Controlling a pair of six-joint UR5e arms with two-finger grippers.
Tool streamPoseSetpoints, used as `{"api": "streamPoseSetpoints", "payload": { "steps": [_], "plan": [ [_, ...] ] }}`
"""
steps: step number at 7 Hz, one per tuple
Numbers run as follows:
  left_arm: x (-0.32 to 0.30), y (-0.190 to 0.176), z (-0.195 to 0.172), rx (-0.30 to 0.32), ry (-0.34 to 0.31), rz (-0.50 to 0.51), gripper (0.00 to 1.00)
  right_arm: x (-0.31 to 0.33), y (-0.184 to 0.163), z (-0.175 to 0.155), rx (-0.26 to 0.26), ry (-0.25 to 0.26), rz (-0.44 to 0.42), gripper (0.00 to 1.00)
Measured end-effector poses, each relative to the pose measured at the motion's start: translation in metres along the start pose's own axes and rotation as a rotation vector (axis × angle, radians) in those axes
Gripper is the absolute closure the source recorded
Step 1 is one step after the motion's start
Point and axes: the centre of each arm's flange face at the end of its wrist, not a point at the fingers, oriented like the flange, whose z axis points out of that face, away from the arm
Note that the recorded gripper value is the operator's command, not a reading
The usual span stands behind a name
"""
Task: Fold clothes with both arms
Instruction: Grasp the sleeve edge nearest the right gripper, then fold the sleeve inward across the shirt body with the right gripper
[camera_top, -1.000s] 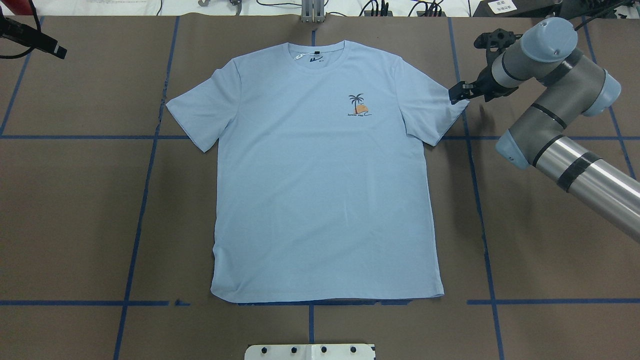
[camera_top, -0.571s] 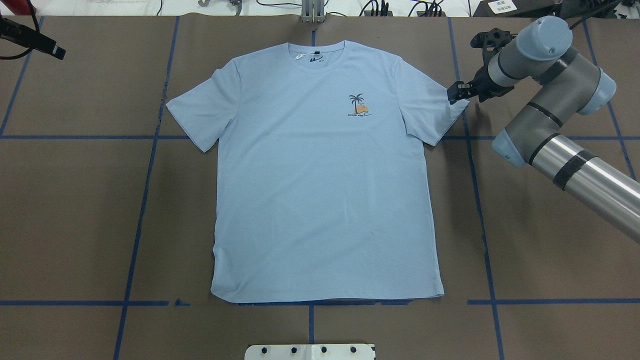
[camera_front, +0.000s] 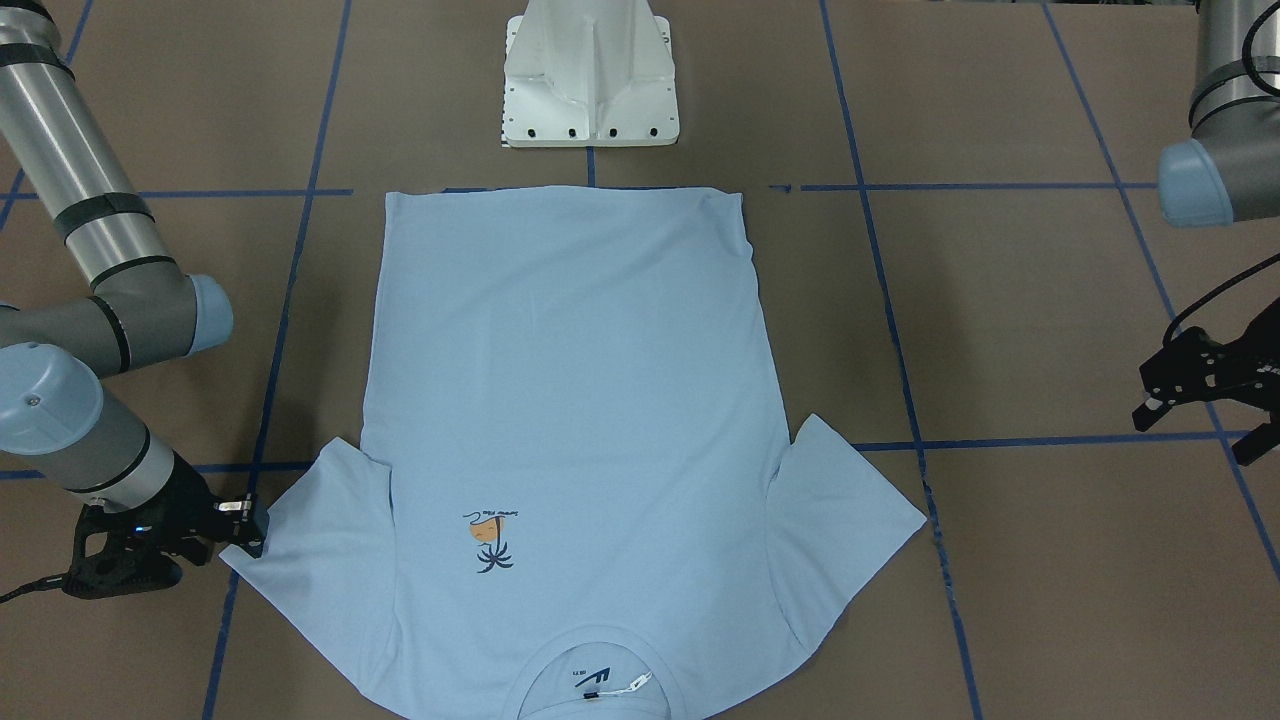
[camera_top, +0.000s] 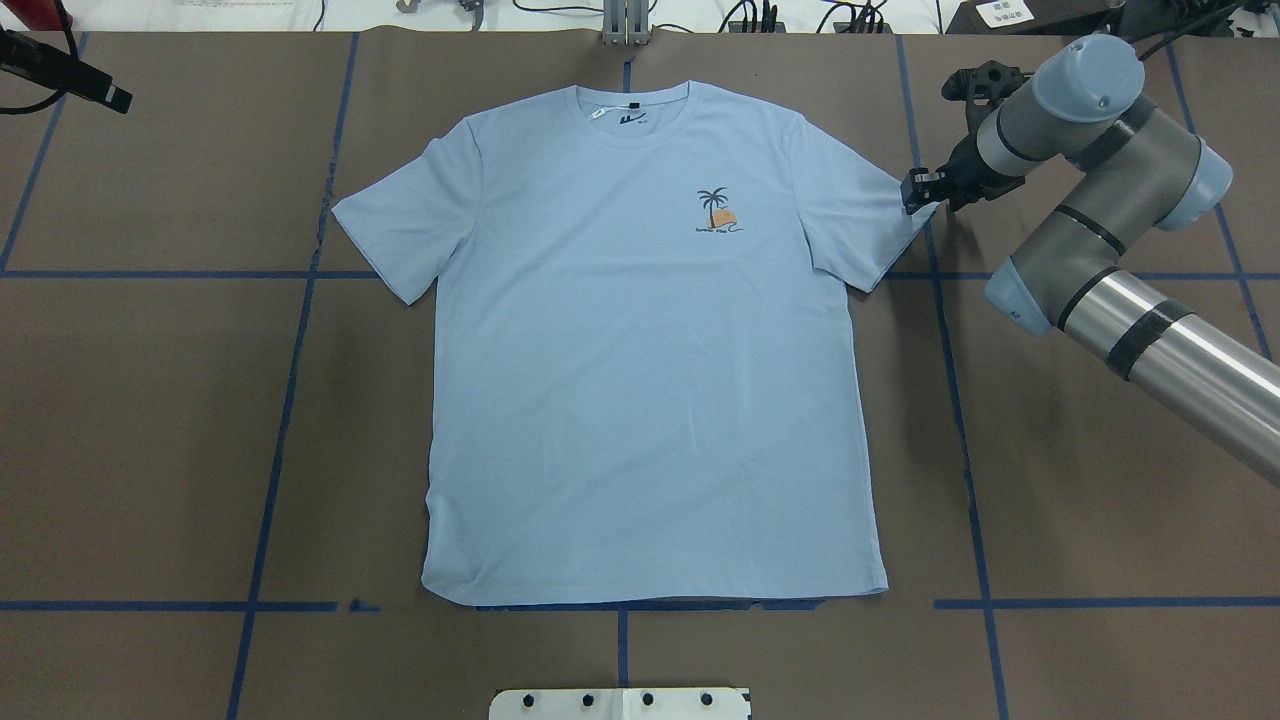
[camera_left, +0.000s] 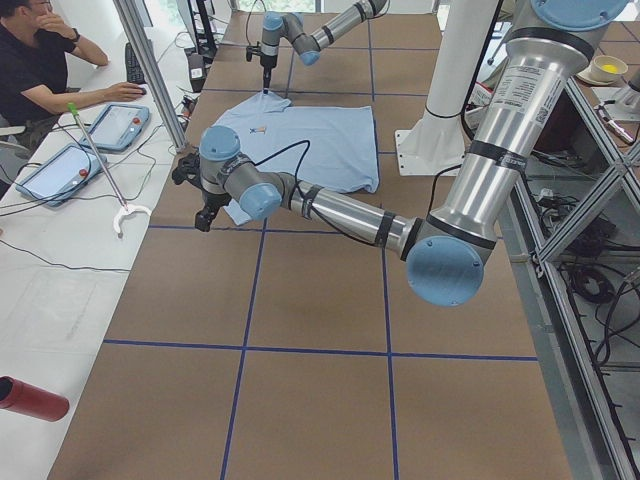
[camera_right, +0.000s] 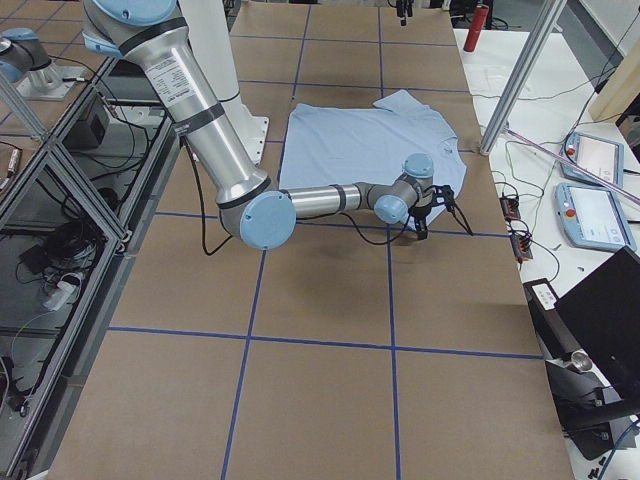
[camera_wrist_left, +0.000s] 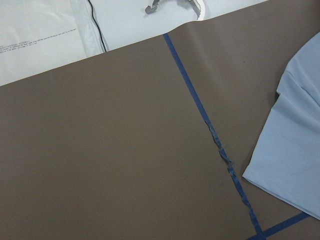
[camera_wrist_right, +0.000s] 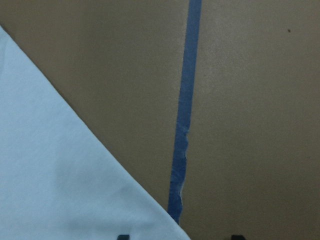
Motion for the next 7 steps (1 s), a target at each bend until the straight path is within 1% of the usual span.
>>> {"api": "streamPoseSetpoints", "payload": {
  "steps": [1, 2, 4, 5, 7],
  "plan": [
    [0.001, 0.0, -0.001, 0.003, 0.001, 0.001, 0.0, -0.001, 0.0, 0.0, -0.005, -0.006, 0.0, 0.89],
    [0.001, 0.0, -0.002, 0.003, 0.001, 0.001, 0.0, -0.003, -0.001, -0.002, -0.011, -0.017, 0.0, 1.0],
    [0.001, 0.0, -0.002, 0.002, 0.0, -0.004, 0.0, -0.014, -0.007, -0.009, -0.015, -0.037, -0.007, 1.0],
    [0.002, -0.001, -0.002, 0.004, 0.001, -0.023, 0.0, -0.022, -0.013, -0.017, -0.014, -0.048, -0.01, 1.0],
    [0.005, -0.003, -0.004, 0.008, 0.003, -0.064, 0.0, -0.048, -0.019, -0.042, 0.006, -0.081, -0.027, 1.0]
  ]
}}
